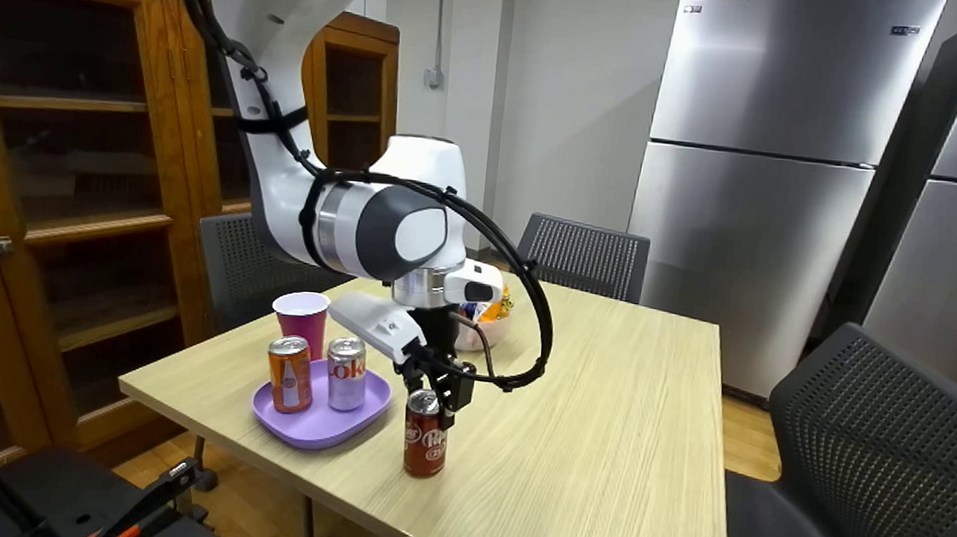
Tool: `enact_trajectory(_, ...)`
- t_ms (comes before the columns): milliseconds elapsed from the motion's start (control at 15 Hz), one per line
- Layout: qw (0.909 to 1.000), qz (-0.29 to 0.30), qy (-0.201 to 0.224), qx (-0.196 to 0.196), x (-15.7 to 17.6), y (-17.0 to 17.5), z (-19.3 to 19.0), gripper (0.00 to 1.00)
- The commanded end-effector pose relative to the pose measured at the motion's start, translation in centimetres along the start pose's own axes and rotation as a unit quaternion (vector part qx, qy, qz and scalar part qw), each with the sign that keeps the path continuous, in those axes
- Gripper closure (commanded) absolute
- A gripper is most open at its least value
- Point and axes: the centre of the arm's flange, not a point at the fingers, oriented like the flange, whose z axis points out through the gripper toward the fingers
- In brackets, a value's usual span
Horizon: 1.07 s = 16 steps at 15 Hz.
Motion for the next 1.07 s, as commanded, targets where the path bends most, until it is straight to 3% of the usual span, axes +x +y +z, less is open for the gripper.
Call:
enact_trajectory(0, 0.9993, -0.036, 0.006, 0.006, -1.2, -0.7, -1.9, 0.62)
enact_trajectory(1000, 0.995, -0.09, 0.036, 0.02, -5.9, -5.7, -6.5, 0.62)
